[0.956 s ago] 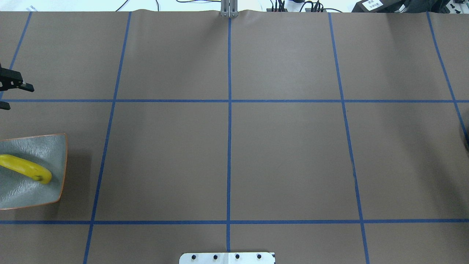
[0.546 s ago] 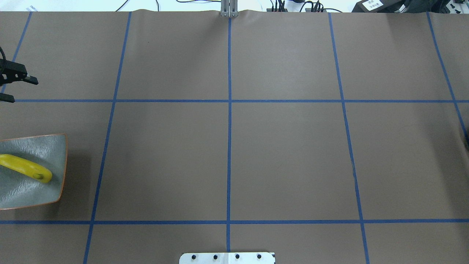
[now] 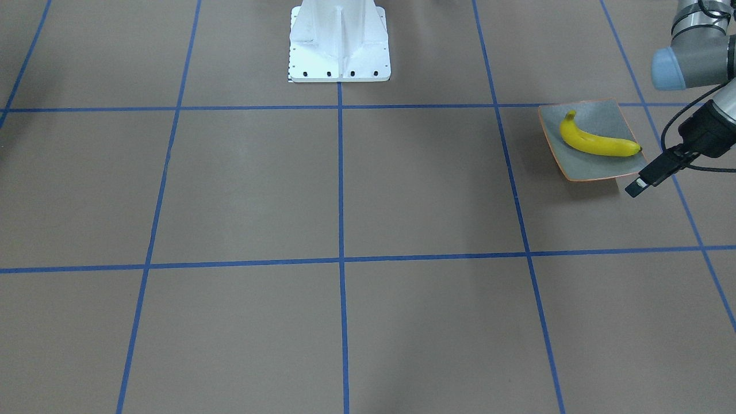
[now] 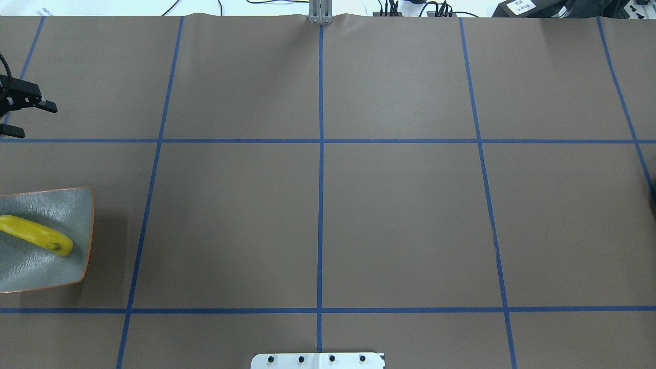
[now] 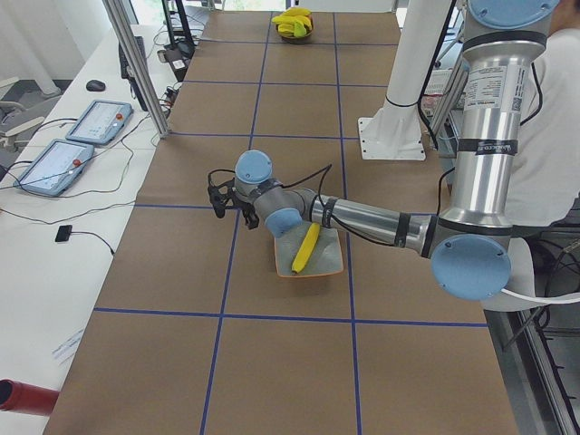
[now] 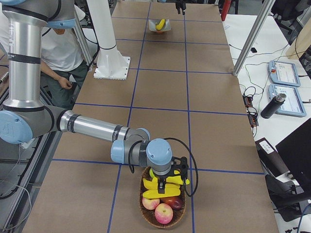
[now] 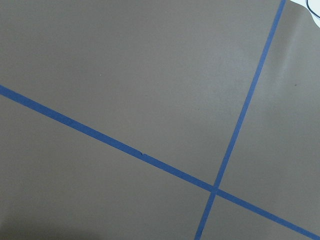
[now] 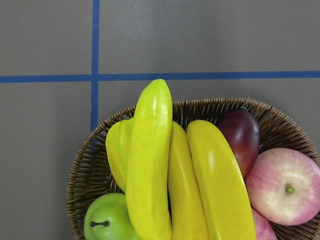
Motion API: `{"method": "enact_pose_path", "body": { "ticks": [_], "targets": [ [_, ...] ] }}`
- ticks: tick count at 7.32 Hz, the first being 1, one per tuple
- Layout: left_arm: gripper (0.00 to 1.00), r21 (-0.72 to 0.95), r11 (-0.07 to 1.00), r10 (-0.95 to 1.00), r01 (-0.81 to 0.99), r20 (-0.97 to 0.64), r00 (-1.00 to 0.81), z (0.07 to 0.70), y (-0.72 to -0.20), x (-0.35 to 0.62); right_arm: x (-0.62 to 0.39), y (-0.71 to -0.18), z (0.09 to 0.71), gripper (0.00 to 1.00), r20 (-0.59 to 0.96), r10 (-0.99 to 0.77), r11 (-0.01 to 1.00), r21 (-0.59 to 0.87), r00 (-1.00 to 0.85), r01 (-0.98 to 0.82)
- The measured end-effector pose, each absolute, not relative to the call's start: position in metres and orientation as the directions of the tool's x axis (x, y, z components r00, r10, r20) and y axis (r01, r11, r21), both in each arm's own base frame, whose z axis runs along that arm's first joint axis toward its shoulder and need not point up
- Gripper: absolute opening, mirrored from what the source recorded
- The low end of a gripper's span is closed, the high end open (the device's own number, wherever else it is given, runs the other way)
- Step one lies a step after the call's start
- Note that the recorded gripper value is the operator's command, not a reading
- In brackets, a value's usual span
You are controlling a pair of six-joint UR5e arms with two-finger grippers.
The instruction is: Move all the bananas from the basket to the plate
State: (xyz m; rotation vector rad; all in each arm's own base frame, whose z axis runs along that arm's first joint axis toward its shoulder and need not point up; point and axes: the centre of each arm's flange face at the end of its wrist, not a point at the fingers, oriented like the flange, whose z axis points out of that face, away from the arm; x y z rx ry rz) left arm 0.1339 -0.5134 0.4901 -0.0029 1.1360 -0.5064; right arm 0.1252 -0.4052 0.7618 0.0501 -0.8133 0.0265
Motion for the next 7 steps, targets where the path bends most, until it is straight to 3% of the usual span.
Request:
{"method": "enact_pose_path", "body": {
  "ticks": [3, 7],
  "targets": [
    [0.99, -0.250, 0.889, -0.380, 0.383, -0.870, 0.315, 0.485, -0.512, 0.131, 0.126, -0.388, 0.811, 1.00, 0.732, -0.027, 0.998, 0.058, 0.681, -0.023],
    [0.99, -0.262, 0.893, -0.379, 0.367, -0.876, 0.297, 0.481, -0.511, 0.122, 0.123, -0.385, 0.821, 1.00, 0.761, 0.020, 0.998, 0.025, 0.649, -0.061]
  ]
}}
